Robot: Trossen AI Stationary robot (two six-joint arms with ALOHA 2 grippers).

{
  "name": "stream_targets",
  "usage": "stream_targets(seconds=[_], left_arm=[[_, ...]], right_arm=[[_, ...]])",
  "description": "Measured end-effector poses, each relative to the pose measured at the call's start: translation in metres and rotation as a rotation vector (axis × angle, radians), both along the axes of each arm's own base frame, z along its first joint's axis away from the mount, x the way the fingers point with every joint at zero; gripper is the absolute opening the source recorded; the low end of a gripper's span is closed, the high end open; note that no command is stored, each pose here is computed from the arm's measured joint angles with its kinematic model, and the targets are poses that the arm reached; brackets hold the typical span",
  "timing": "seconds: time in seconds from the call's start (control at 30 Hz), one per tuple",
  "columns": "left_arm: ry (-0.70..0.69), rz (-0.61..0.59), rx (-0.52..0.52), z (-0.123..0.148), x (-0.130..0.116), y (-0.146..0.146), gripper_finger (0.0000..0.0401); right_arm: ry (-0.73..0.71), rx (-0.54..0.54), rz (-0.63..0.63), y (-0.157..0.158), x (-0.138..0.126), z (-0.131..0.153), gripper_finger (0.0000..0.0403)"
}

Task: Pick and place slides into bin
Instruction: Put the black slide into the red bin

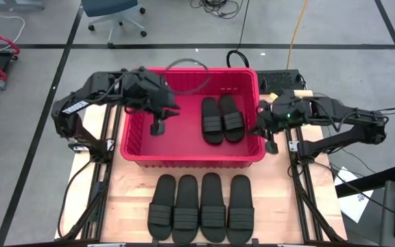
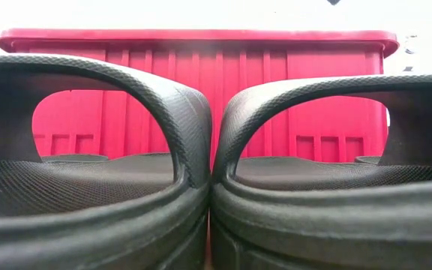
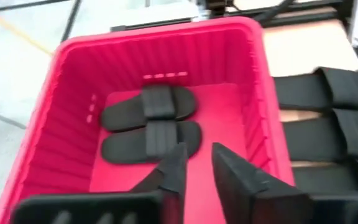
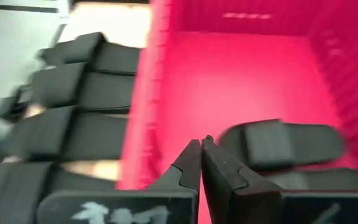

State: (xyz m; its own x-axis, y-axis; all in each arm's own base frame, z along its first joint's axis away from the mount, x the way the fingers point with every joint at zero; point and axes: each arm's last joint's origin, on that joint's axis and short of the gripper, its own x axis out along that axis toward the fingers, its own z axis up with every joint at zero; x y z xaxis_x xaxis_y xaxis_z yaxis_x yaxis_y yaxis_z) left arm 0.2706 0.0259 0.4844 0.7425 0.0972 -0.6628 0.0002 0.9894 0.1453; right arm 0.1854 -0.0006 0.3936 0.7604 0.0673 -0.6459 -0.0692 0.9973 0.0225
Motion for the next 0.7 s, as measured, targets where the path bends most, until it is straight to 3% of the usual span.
stream_targets(seconds=[0.13, 0.43, 0.7], left_arm=[[0.007, -0.06, 0.01, 0.0, 0.0, -0.015, 0.0008], [0.051, -0.105, 0.047, -0.003, -0.003, -0.04, 0.0004], [0.066, -0.157, 0.048, -0.005, -0.005, -0.054, 0.0002]], right_arm=[[0.039, 0.119, 0.083, 0.02, -0.002, -0.002, 0.0001], [0.22, 0.326, 0.091, 0.062, -0.006, -0.034, 0.0], [0.213, 0.554, 0.146, 0.1, 0.005, -0.082, 0.0]])
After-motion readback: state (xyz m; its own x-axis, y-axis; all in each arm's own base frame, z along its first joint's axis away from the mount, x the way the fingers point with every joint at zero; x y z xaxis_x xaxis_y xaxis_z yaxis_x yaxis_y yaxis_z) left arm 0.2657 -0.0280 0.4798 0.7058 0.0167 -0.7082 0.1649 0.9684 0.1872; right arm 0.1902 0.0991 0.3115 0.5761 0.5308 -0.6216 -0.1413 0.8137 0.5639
